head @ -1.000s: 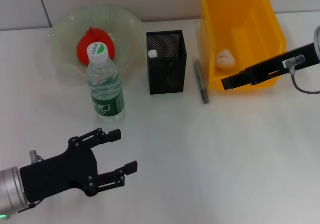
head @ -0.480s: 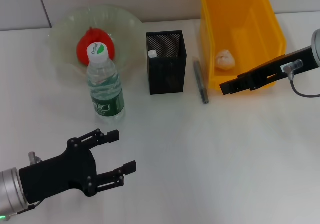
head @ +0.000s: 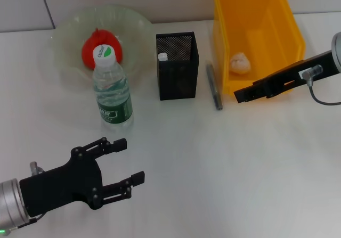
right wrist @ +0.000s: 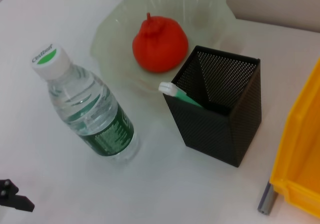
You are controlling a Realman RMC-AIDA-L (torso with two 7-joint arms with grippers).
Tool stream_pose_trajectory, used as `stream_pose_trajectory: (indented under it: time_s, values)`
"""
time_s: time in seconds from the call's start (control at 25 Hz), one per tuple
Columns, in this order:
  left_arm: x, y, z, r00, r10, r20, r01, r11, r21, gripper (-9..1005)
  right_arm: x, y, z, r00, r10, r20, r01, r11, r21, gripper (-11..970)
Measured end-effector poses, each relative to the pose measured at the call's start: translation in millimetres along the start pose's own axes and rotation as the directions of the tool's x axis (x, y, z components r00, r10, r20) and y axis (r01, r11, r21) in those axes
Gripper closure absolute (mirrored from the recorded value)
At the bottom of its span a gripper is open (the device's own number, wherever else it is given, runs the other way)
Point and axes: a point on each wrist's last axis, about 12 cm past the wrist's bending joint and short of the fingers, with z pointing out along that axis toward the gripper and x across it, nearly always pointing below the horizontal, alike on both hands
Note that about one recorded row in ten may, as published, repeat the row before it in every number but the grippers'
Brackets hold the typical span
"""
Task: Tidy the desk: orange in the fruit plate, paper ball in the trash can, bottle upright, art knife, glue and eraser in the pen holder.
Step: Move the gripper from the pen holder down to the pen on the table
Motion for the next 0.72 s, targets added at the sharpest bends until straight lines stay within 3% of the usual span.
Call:
stream_pose_trajectory:
  time_s: [0.72]
  values:
    - [0.4,-0.8,0.2,1.000,-0.002,0.002,0.002,1.000,0.001,194,-3.0,8.0,0.0,0.999,-0.050,0.005,0.050,0.999,0.015,412]
